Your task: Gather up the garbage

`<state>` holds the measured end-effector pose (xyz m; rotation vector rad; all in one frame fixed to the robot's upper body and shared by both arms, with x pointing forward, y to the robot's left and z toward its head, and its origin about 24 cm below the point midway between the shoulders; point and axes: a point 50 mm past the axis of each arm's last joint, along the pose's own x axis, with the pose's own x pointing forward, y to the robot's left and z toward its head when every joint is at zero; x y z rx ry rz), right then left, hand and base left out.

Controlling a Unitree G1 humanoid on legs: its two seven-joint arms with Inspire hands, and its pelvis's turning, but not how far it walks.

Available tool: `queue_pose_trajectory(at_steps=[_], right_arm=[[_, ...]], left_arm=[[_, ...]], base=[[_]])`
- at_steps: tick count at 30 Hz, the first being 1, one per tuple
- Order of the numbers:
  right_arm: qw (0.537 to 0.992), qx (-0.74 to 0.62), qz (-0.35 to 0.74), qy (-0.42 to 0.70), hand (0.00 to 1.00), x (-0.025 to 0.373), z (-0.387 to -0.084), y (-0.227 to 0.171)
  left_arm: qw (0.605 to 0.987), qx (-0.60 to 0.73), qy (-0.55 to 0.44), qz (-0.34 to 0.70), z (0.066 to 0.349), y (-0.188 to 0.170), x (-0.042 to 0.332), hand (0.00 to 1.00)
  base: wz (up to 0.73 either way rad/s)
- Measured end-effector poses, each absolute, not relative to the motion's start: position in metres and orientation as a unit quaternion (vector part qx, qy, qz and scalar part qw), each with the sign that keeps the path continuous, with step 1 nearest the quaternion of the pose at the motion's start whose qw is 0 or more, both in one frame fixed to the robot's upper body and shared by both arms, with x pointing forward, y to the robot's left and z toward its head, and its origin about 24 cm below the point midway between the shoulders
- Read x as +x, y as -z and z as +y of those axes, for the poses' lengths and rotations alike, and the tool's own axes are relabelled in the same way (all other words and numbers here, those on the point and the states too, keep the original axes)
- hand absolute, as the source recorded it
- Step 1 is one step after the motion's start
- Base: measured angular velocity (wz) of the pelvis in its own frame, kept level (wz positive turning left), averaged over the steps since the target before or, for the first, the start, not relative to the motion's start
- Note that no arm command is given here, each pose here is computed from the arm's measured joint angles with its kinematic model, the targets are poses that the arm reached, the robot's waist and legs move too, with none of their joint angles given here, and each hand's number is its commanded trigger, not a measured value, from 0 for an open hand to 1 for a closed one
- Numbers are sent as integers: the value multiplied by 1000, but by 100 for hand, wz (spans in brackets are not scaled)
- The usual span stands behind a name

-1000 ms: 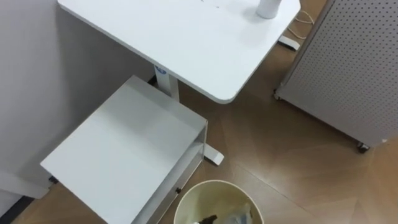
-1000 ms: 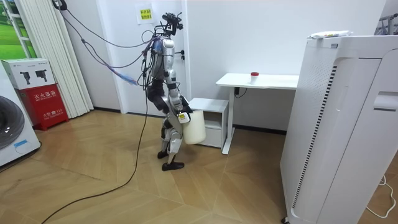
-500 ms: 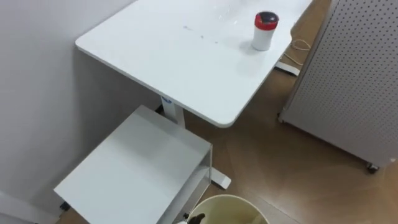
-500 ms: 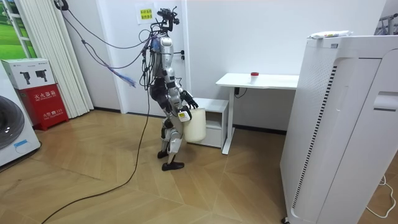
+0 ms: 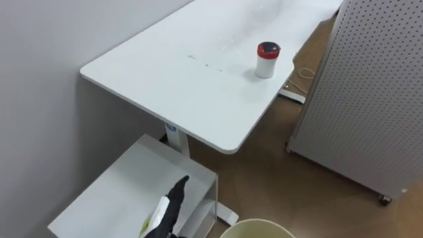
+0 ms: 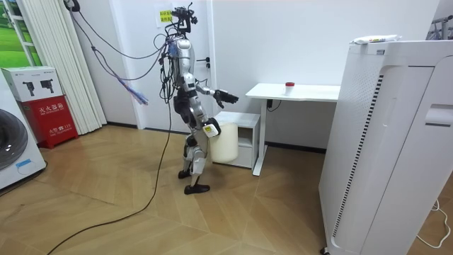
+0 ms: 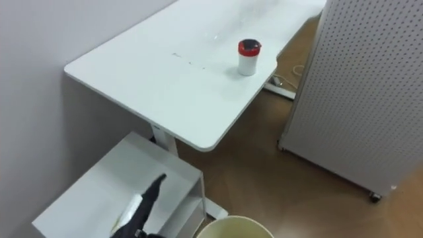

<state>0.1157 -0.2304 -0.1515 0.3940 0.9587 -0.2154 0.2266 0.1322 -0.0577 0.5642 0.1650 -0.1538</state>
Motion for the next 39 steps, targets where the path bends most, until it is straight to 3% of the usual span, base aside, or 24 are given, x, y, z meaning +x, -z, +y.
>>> queue_pose_trajectory(at_steps=[18,39], right_arm=[[862,207,448,111,100,106,-225,152],[866,167,468,52,100,103,-222,153]], left_arm=[[968,222,-43,-111,151,-26,248,0],[967,210,-88,-114,166,-29,249,0]], base=[[-33],[-27]])
